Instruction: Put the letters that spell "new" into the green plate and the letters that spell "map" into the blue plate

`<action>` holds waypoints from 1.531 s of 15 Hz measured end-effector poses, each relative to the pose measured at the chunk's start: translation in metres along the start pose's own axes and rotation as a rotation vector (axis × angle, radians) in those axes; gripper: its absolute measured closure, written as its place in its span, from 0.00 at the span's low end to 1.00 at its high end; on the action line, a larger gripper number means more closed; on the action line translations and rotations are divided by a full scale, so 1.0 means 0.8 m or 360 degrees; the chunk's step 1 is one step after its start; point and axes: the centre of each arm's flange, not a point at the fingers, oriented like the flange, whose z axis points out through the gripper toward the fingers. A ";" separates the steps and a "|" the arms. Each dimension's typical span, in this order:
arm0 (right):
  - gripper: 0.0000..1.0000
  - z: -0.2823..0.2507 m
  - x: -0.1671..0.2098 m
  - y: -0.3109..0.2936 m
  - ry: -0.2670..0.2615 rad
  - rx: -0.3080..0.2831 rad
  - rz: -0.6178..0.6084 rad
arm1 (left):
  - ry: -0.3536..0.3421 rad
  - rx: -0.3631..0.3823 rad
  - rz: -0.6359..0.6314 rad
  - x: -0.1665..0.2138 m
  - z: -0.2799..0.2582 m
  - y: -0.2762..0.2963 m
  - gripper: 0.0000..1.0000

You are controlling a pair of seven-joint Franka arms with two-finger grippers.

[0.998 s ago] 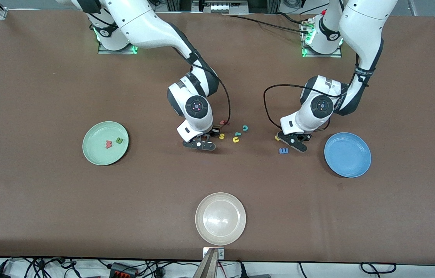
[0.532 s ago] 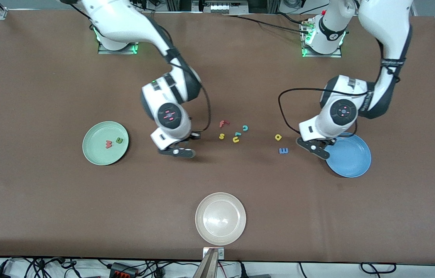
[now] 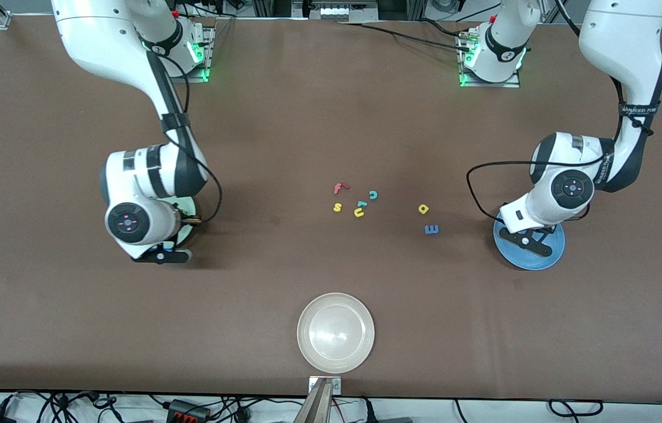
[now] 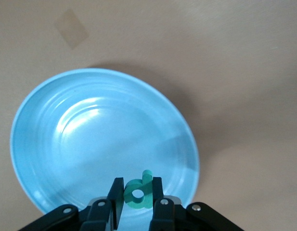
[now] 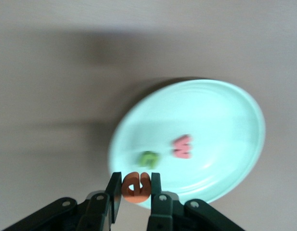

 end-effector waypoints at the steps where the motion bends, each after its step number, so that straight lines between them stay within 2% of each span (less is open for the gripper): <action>1: 0.72 0.006 0.001 0.020 -0.0013 -0.0003 -0.0031 | -0.0001 -0.0004 -0.0001 0.000 0.005 -0.001 0.59; 3: 0.72 0.016 0.002 0.057 -0.0029 0.0011 -0.0073 | 0.0011 -0.0004 0.0011 0.004 0.002 0.003 0.45; 4: 0.72 0.021 0.003 0.077 -0.0031 0.0024 -0.0094 | 0.0025 -0.0002 0.0031 0.008 -0.004 0.008 0.33; 8: 0.72 0.057 0.005 0.141 0.0020 0.0060 -0.0146 | 0.0101 -0.0015 0.0228 0.042 -0.056 0.076 0.00; 13: 0.72 0.094 -0.006 0.127 -0.0006 0.0063 -0.0177 | 0.0150 -0.0033 0.0428 0.081 -0.105 0.153 0.00; 17: 0.72 0.105 -0.007 0.118 0.0011 0.0057 -0.0193 | 0.0125 -0.0047 0.0715 0.100 -0.076 0.218 0.00; 19: 0.72 0.109 -0.006 0.118 0.0024 0.0053 -0.0191 | 0.0154 -0.0019 0.0870 0.108 -0.057 0.232 0.00; 20: 0.72 0.110 -0.006 0.118 0.0026 0.0054 -0.0190 | 0.0163 -0.0016 0.0925 0.110 -0.046 0.232 0.04; 22: 0.59 0.107 -0.005 0.117 0.0036 0.0067 -0.0175 | 0.0167 -0.0023 0.0988 0.113 -0.028 0.228 0.08; 23: 0.52 0.102 -0.005 0.117 0.0048 0.0079 -0.0168 | 0.0177 -0.0023 0.0998 0.115 -0.023 0.227 0.15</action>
